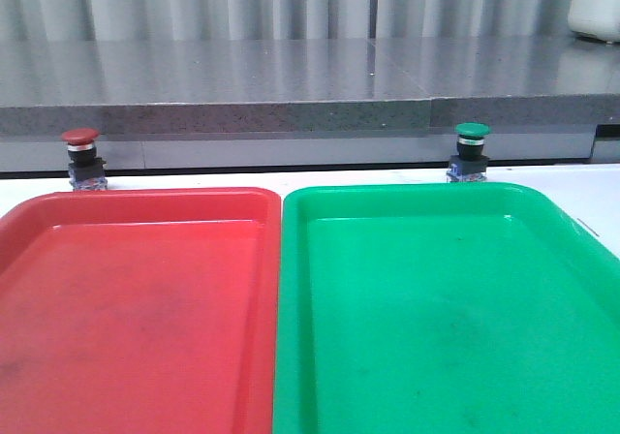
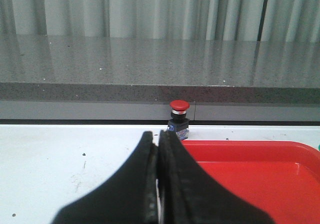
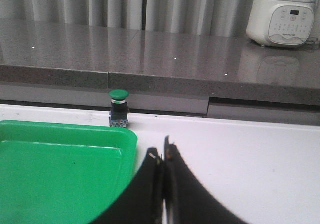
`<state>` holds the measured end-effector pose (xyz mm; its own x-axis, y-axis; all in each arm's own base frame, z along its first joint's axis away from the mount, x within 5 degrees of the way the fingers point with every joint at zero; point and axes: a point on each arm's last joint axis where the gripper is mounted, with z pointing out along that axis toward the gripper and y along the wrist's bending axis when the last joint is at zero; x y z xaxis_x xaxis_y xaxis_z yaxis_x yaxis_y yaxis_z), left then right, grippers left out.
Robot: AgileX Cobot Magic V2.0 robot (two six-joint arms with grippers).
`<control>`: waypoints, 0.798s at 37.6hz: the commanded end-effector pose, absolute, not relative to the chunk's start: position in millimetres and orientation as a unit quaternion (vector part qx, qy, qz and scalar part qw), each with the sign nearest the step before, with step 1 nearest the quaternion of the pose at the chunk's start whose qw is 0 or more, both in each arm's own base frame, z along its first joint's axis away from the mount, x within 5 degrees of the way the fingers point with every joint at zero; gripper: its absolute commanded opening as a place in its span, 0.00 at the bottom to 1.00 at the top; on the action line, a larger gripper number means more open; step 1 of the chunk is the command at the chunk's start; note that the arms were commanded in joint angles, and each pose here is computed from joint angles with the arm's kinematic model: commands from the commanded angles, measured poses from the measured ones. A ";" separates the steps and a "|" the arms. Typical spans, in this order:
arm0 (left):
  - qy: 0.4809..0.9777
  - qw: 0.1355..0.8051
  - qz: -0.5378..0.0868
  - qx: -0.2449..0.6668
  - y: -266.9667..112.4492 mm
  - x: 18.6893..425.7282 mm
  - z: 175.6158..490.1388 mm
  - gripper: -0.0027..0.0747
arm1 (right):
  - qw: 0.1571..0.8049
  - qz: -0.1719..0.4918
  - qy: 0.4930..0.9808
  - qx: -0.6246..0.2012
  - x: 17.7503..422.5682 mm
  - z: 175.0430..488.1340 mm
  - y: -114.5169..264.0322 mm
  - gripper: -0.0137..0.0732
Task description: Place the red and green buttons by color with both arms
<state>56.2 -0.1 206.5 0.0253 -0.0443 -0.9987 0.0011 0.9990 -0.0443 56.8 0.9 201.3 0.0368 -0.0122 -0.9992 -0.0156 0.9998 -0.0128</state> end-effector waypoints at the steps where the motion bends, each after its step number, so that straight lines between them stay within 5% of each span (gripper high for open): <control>1: 0.671 0.741 -0.020 -0.018 0.0 55.7 206.3 0.01 | 0.757 0.000 0.653 -0.010 54.3 212.5 0.8 0.08; 21: 0.659 0.752 -0.019 -0.018 0.2 55.4 209.3 0.01 | 0.767 0.002 0.641 -0.007 53.8 215.4 0.7 0.08; 30: 0.579 0.815 -0.025 -0.019 0.3 37.7 278.9 0.01 | 0.779 0.016 0.627 0.000 36.5 275.6 1.1 0.08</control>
<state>50.2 0.1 240.5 0.1568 -0.0439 -0.9867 0.0043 0.9990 -0.0438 48.4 1.3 240.5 0.0819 0.0158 -0.9965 -0.0224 0.9997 0.0140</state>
